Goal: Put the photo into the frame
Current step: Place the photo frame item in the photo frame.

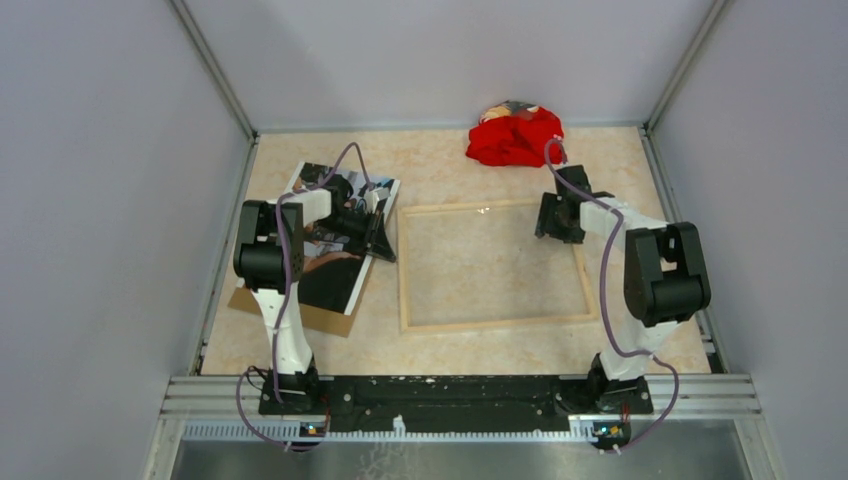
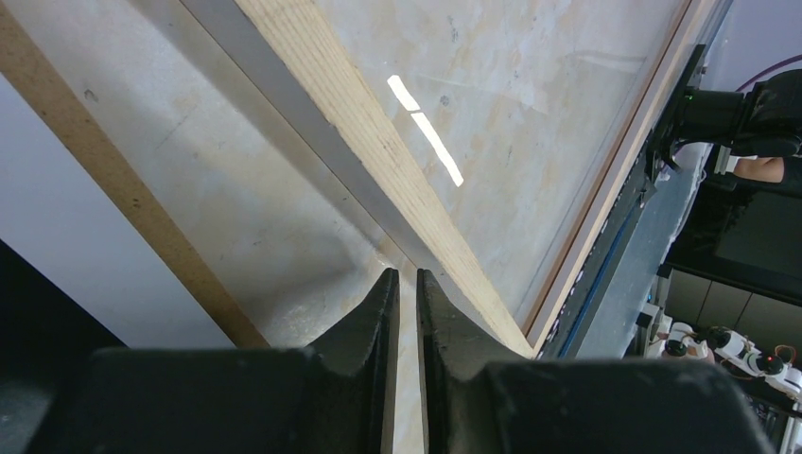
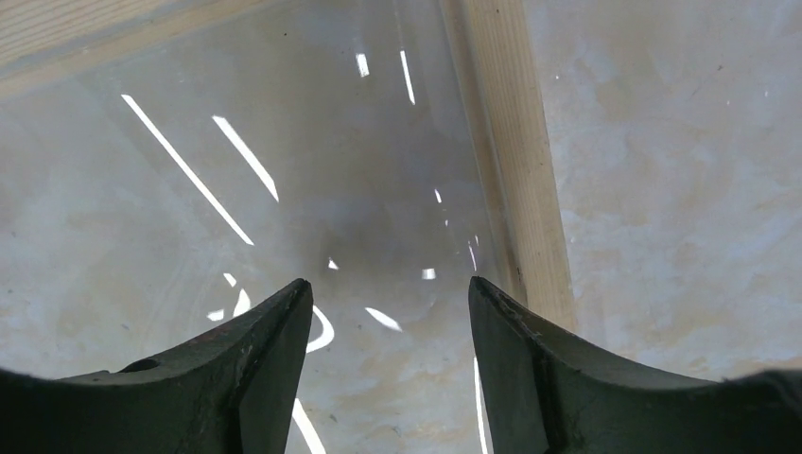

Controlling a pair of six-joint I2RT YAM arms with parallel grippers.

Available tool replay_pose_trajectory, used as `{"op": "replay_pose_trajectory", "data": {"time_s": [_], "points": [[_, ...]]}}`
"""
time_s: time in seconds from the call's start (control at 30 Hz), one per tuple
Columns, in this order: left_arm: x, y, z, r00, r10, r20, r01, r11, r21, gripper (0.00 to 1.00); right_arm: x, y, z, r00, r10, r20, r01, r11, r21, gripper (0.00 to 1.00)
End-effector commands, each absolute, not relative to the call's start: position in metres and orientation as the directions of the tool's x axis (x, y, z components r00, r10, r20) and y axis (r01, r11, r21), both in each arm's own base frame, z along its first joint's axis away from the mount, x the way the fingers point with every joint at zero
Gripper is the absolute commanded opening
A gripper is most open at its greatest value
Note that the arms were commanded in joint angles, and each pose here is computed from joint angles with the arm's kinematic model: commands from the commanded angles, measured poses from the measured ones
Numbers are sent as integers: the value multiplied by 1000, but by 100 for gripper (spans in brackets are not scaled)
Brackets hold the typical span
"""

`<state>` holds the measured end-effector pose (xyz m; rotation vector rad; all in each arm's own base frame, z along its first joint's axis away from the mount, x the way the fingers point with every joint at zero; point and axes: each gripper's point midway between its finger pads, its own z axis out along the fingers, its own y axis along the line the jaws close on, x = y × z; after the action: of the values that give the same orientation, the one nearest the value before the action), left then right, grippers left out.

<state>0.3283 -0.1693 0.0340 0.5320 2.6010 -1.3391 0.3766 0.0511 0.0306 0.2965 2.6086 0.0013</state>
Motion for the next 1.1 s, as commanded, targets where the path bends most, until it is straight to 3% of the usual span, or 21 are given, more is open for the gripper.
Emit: {"op": "replay_pose_trajectory", "data": {"time_s": [0.0,0.37,1.07], "points": [[335,-169,39,-909,239,-342,418,521,-744,17,359,34,10,-875,220,-432,243,970,1,63],[336,-169,40,-909,238,-343,418,522,-743,17,404,55,82,-805,233,-545,193,973,131,63],[336,-168,42,-907,245,-343,421,521,-742,17,441,40,58,-807,210,-551,237,971,23,62]]}}
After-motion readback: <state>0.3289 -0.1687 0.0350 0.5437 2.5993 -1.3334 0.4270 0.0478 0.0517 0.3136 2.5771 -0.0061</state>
